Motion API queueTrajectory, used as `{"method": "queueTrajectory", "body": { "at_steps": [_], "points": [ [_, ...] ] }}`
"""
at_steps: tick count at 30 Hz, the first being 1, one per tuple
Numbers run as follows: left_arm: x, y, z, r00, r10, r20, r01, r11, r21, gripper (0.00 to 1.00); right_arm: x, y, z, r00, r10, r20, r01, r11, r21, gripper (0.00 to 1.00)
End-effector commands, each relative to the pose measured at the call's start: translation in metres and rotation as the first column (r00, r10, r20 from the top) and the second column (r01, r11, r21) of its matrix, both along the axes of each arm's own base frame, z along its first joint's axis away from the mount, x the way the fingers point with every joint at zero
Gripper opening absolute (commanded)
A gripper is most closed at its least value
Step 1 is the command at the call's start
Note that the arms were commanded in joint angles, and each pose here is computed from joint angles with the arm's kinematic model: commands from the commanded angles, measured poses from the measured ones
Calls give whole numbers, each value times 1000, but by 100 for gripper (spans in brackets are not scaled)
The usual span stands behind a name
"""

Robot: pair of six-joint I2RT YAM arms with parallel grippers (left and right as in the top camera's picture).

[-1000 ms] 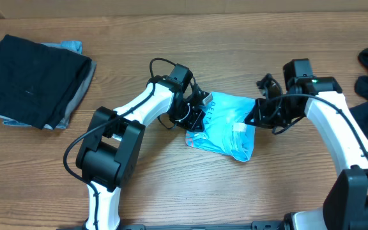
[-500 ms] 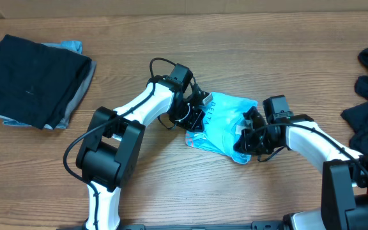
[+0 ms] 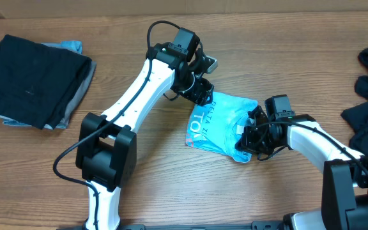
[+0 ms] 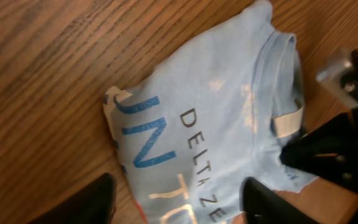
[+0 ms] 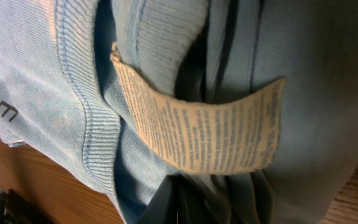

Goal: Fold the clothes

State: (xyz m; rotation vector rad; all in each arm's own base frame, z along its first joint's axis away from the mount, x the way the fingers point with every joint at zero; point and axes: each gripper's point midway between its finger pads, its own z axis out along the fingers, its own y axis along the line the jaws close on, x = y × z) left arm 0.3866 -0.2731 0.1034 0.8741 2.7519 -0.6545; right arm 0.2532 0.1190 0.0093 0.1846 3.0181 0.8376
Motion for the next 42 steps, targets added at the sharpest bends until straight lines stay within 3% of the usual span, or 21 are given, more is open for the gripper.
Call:
{"method": "queueTrajectory", "body": {
  "at_steps": [1,2,8,11,14,18,22,25,26,29,30,34,39,40,42],
  "points": [
    [-3,5,-24,996,-87,3,87,994,63,94,-1,-25,-15,999,-35,1,35,991,-127,4],
    [-5,4,-31,994,-111,-6,111,991,71,100,-1,-25,-15,999,-35,1,35,991,-127,4],
    [-23,7,-89,970,-204,-132,218,970,106,100,-1,-25,-15,999,-35,1,35,991,-127,4],
    [-40,0,-109,938,-292,-186,307,950,55,100,0,-25,-15,999,-35,5,35,991,-126,4],
    [-48,-1,-126,925,-297,-236,313,949,32,100,0,-25,-15,999,-35,5,35,991,-127,4],
    [-66,-16,-130,896,-308,-319,294,951,-94,100,0,-25,-15,999,-35,6,35,991,-127,4],
    [-78,-29,-128,879,-344,-330,318,939,-132,96,2,-25,-15,999,-35,12,36,991,-126,4],
    [-84,-29,-129,871,-350,-344,333,936,-110,81,2,-25,-15,999,-35,11,36,991,-126,4],
    [-85,-28,-129,869,-349,-350,333,937,-108,69,2,-25,-15,999,-35,11,36,991,-126,4],
    [-87,-27,-129,867,-344,-360,330,939,-102,16,2,-24,-15,999,-35,11,36,992,-125,4],
    [-86,-26,-129,868,-342,-360,331,939,-96,6,3,-22,-14,999,-33,15,34,993,-112,4],
    [-82,-17,-127,874,-306,-377,311,949,-49,4,23,-6,18,990,23,137,-22,1000,-5,4],
    [-44,-13,-80,929,-231,-290,229,973,-42,4,55,-11,112,942,-4,336,2,1000,7,4],
    [-37,-13,-69,938,-222,-267,218,975,-47,4,56,-13,126,932,-10,363,8,1000,8,13],
    [-21,-11,-40,955,-207,-211,198,978,-62,4,57,-19,164,898,-31,439,28,1000,13,43]
  ]
}}
